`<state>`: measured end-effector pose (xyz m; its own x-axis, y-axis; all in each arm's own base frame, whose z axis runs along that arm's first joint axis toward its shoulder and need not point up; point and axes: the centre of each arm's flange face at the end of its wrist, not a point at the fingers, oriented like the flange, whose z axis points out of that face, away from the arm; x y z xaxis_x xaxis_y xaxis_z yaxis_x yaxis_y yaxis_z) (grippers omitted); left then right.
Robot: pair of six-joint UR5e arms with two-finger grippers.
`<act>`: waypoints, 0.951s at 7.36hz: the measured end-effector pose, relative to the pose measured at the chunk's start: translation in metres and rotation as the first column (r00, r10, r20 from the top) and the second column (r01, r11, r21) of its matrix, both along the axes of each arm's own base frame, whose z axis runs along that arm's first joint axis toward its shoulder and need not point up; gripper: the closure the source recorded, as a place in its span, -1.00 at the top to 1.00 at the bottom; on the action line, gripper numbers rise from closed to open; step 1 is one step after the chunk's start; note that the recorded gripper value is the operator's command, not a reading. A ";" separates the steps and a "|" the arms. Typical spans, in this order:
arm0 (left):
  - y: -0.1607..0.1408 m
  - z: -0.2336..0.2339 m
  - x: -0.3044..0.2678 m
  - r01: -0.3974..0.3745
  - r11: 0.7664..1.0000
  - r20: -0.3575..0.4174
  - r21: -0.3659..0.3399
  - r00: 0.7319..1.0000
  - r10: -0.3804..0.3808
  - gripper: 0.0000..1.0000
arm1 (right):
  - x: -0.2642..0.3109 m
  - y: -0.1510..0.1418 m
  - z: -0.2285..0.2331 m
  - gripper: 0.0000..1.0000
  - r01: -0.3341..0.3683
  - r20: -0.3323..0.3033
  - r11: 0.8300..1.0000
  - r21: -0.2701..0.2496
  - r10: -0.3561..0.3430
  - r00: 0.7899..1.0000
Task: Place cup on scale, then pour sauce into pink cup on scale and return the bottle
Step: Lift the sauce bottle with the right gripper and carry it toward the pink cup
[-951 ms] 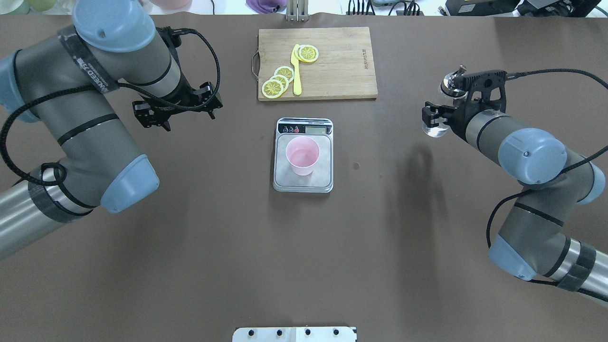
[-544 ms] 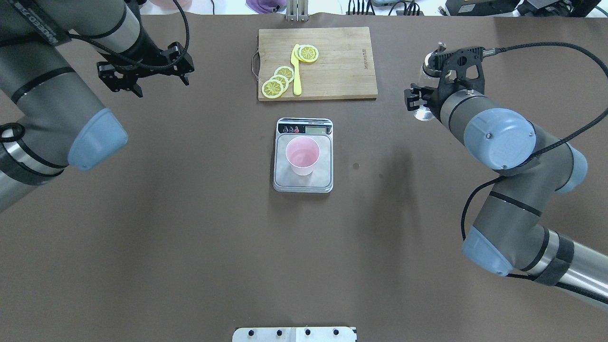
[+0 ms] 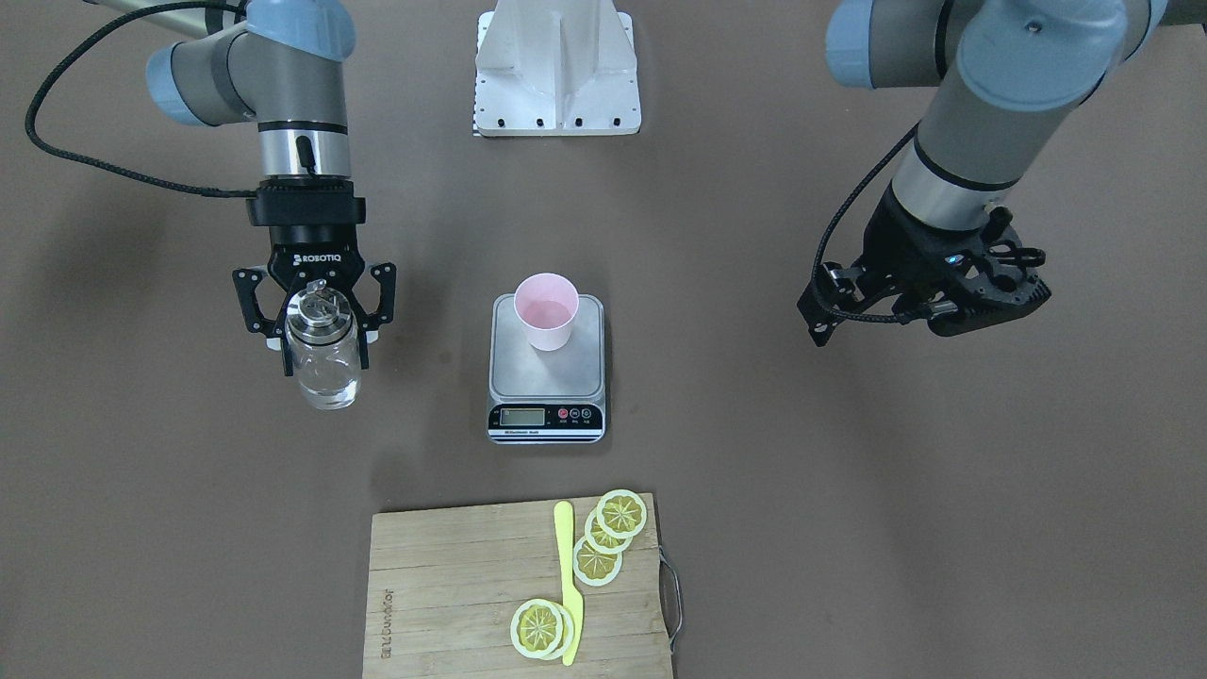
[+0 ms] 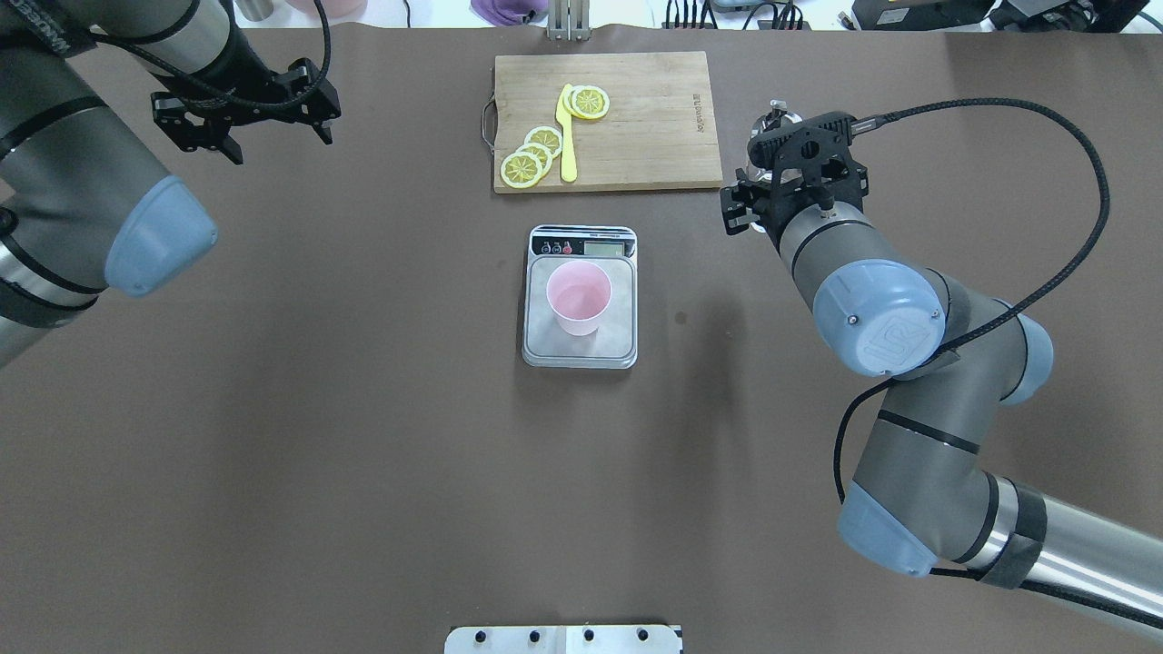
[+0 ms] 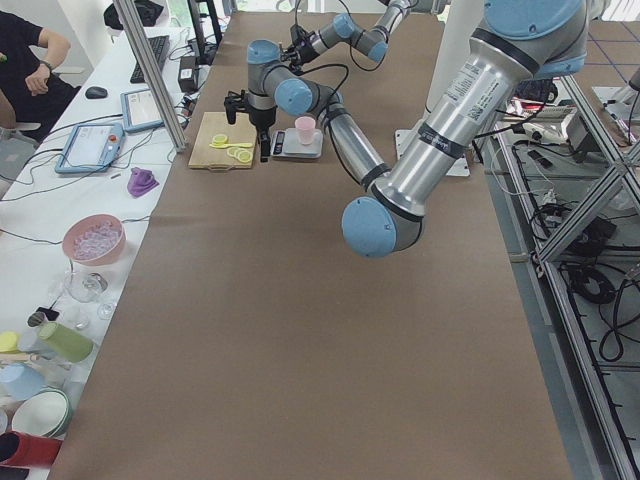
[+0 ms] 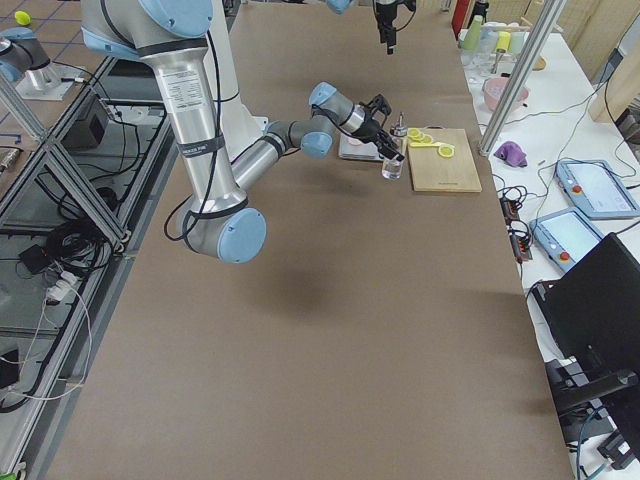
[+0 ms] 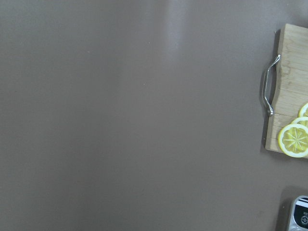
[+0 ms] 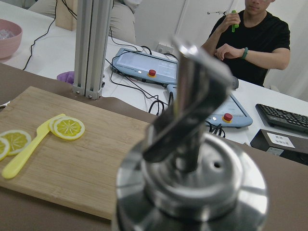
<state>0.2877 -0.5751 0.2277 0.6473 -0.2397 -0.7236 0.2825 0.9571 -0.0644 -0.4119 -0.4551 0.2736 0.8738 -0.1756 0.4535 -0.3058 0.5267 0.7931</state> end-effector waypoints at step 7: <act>-0.011 0.052 -0.056 -0.075 0.997 0.028 0.028 0.997 0.074 0.97 | -0.041 0.050 0.012 -1.00 0.042 -0.550 0.976 0.213 0.084 0.831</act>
